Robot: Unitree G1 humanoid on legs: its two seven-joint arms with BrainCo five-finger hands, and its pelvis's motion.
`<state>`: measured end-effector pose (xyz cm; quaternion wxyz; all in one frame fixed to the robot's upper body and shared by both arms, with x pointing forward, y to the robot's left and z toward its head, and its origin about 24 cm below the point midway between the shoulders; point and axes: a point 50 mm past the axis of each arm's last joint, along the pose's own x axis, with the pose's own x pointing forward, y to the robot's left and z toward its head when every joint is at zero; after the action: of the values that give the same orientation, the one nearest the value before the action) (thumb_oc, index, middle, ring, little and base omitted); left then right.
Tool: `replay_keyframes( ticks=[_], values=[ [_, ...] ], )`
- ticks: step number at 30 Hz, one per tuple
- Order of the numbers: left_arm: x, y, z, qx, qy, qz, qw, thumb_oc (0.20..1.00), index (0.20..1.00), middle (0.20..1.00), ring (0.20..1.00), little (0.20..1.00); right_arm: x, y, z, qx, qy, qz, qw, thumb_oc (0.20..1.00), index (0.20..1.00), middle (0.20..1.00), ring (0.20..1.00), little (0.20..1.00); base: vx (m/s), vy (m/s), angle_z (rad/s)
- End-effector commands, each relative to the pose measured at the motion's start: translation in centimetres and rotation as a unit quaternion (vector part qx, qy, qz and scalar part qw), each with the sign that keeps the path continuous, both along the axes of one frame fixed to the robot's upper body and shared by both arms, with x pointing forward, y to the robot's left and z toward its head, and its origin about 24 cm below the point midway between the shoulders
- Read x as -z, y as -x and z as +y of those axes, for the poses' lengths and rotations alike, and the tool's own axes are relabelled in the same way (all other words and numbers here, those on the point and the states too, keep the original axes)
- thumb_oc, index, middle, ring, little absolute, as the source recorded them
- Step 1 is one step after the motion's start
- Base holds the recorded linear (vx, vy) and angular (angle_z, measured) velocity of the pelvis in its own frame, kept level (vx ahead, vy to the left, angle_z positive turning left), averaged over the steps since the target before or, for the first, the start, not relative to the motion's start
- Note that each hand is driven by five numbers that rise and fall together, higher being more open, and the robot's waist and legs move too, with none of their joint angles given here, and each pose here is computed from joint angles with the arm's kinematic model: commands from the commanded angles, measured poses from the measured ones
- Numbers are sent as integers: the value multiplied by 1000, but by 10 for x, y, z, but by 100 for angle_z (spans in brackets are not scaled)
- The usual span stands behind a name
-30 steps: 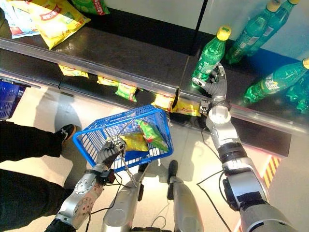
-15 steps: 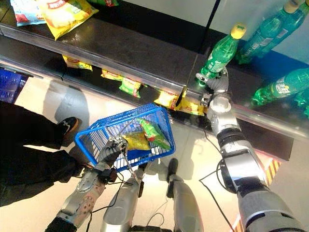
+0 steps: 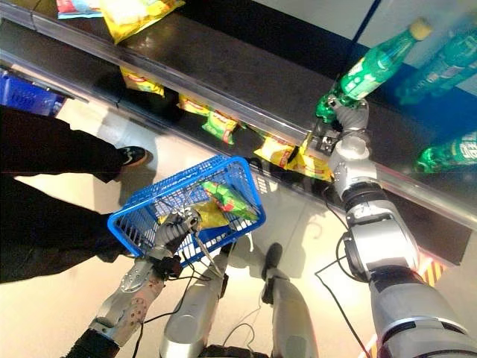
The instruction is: Pick up the snacks into the basket
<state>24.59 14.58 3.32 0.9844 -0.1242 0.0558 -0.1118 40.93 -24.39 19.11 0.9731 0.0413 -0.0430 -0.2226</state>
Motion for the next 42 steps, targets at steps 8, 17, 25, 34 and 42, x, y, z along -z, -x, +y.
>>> replay_keyframes(
  ticks=[8,17,25,34,42],
  values=[
    [-62,7,-17,38,60,-159,985,200,200,200,200,200,-51,10,18,-42,111,-129,985,200,200,200,200,200,15,-3,1],
    [-54,4,7,-25,68,-143,987,200,200,200,200,200,34,79,33,-74,111,-154,979,200,200,200,200,200,99,-37,-2],
    [-48,10,23,-75,75,-136,985,200,200,200,200,200,69,137,24,-131,147,-130,972,200,200,200,200,200,106,-4,-18],
    [-61,3,20,-48,84,-171,981,200,200,200,200,200,133,162,46,-268,211,17,940,200,200,200,200,200,70,-17,-14],
    [-118,-14,-32,58,150,-264,951,200,200,200,200,200,149,135,95,-364,211,39,906,200,200,200,200,200,-180,7,6]
  ],
)
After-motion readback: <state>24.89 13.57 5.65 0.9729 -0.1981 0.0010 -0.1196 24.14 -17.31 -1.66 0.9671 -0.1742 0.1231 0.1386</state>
